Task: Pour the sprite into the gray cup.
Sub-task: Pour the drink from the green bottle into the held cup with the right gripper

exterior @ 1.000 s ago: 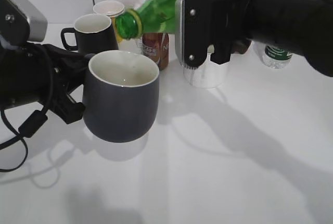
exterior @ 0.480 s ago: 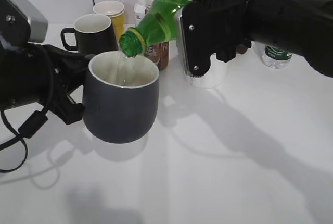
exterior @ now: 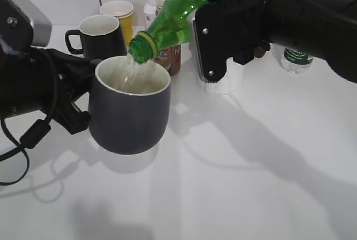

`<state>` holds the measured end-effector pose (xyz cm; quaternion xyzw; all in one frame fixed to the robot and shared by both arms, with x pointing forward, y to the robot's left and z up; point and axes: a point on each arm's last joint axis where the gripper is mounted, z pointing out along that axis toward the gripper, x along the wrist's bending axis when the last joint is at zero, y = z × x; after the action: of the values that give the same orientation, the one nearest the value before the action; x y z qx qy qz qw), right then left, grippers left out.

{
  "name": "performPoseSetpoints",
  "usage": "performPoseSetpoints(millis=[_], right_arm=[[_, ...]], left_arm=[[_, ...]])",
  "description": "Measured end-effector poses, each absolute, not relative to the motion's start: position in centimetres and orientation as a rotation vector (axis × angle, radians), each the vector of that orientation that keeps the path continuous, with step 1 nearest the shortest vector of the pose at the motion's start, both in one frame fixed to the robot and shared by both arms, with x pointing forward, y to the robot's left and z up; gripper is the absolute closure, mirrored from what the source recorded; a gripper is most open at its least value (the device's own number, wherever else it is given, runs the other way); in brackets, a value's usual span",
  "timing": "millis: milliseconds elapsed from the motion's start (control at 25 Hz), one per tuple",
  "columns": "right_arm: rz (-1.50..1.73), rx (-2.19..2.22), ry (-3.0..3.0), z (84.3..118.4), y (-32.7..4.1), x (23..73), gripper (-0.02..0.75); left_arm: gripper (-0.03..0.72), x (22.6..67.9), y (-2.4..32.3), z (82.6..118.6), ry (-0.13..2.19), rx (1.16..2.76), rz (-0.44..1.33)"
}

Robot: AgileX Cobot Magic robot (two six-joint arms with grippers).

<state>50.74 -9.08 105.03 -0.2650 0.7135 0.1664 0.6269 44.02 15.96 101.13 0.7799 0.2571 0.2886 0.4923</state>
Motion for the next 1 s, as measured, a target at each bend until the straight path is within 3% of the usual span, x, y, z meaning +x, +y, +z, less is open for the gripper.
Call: performPoseSetpoints(millis=[1000], right_arm=[[0.387,-0.592,1.661,104.88,-9.15,50.76,0.318]], left_arm=[[0.639,44.01,15.98,101.08,0.624,1.9,0.701]])
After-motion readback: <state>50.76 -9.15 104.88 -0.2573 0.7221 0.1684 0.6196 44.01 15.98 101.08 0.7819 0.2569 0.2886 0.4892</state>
